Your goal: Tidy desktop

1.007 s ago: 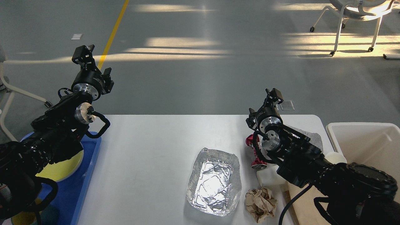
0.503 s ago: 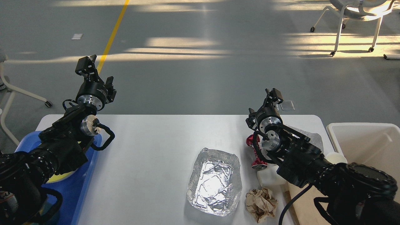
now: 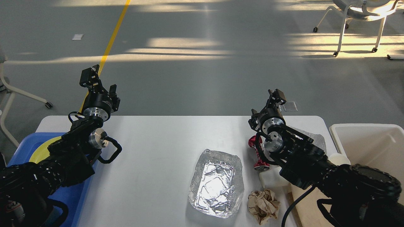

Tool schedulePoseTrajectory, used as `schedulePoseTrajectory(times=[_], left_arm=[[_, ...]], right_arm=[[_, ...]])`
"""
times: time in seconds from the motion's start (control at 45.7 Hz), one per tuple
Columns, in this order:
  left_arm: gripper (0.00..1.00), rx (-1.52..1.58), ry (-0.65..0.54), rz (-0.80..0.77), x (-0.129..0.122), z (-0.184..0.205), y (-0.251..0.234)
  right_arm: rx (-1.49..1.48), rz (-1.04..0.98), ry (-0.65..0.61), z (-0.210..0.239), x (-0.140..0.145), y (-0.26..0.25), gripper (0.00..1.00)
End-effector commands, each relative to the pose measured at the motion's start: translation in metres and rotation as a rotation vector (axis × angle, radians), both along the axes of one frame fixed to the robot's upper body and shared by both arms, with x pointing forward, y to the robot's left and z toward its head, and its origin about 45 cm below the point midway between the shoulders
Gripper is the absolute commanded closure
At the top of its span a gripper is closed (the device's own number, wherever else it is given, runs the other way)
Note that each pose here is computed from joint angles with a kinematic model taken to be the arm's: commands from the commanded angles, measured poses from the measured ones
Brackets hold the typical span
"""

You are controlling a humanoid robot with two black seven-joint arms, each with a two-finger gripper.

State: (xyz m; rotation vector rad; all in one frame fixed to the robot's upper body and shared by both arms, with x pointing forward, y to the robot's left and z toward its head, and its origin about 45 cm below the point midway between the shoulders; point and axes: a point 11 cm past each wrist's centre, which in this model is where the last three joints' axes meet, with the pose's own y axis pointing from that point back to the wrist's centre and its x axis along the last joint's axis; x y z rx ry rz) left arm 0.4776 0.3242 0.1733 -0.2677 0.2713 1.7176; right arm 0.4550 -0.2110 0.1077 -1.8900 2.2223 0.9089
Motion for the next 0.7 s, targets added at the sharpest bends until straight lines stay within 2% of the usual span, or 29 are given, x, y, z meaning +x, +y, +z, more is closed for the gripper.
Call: schedulePoseTrajectory(times=[0.0,0.131,0.482,0.679], left_arm=[[0.03,0.017,0.007,-0.006,0.000,-0.001,-0.001],[0.03,0.012,-0.003,-0.012,-0.001,-0.002,-0.004],[0.04,-0.084,-0.147,-0.017,-0.007,0.004,-0.012],[0.05,-0.317,-0.171,-0.013,-0.026,-0.022,-0.012]], right_arm=[[0.000,0.000,0.000,0.000,0.000,0.000,0.00],[0.000,0.000,0.000,0.000,0.000,0.000,0.00],[-0.001,-0.001,0.000,0.000,0.000,-0.001,0.00],[0.000,0.000,0.000,0.000,0.000,0.000,0.00]])
